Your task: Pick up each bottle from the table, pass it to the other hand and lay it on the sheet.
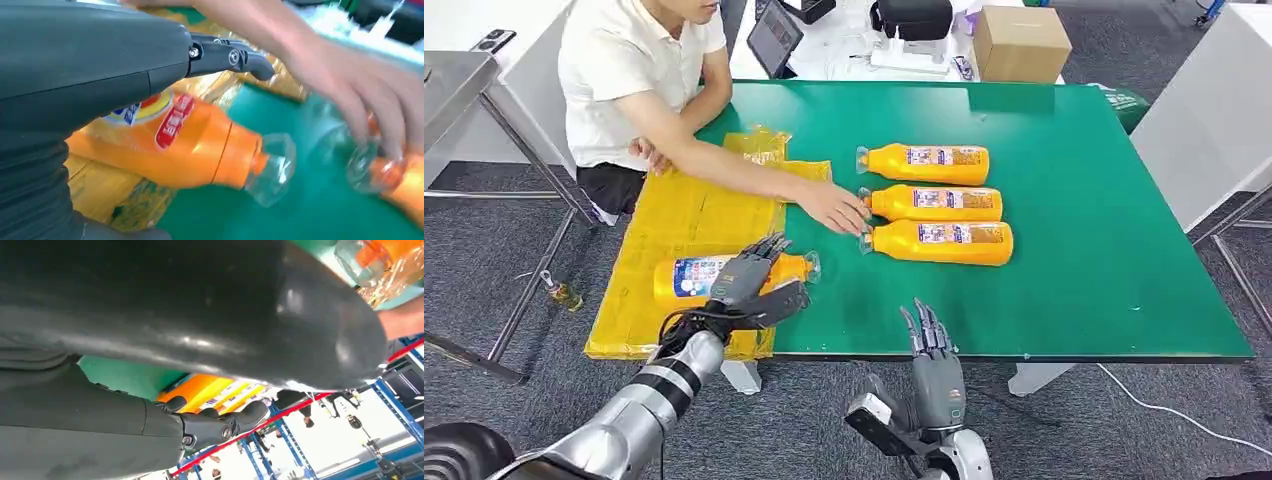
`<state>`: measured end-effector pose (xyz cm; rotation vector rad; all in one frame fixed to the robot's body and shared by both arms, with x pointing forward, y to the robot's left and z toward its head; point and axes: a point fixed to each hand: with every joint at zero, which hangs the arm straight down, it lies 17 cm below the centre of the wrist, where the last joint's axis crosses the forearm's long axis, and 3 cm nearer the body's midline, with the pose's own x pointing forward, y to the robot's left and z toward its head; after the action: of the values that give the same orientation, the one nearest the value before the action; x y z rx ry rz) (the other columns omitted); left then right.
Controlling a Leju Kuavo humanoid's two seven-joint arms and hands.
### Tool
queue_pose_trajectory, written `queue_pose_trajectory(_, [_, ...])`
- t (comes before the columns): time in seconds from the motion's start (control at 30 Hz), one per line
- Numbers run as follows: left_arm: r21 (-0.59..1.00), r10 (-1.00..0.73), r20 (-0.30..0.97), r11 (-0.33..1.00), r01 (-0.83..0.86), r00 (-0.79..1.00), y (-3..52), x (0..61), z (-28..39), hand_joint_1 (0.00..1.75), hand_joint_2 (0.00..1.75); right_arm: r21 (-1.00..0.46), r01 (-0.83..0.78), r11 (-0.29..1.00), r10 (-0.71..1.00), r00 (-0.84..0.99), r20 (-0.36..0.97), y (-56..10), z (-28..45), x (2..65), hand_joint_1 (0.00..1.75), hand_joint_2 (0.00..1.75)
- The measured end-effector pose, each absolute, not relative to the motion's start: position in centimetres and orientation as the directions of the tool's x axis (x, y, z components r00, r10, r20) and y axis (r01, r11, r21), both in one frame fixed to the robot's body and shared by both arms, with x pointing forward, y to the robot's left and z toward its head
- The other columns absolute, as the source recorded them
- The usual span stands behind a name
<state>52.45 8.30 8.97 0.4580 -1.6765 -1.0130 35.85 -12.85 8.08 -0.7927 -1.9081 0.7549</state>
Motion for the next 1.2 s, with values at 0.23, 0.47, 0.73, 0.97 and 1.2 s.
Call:
queue_pose_trajectory(0.23, [0.413,-0.401,0.774,0.906,-0.090,-0.490,8.5,48.1,19.0,0.00,1.75,-0.774,0.224,0.593,0.785,-0.377,0.492,-13.0,7.8,35.7,0.00,0.00])
queue_pose_trajectory(0.47, [0.263,-0.340,0.719,0.940,-0.216,-0.606,8.5,42.3,24.5,0.00,1.75,-0.832,0.255,0.492,0.854,-0.330,0.403,-15.2,7.2,36.1,0.00,1.75])
queue_pose_trajectory(0.73, [0.136,-0.115,0.842,0.991,0.001,-0.527,4.8,38.7,21.8,0.00,1.75,-0.937,0.302,0.173,0.983,-0.110,0.146,-25.0,6.4,39.3,0.00,1.75])
queue_pose_trajectory(0.97, [0.135,-0.087,0.838,0.990,0.050,-0.539,3.0,37.5,22.0,0.00,1.75,-0.945,0.319,0.076,0.994,-0.093,0.049,-28.6,6.9,41.1,0.00,1.75])
queue_pose_trajectory(1.2, [0.132,-0.080,0.838,0.989,0.059,-0.540,2.8,37.3,22.0,0.00,1.75,-0.949,0.312,0.036,0.997,-0.073,0.014,-29.8,6.7,41.4,0.00,1.75])
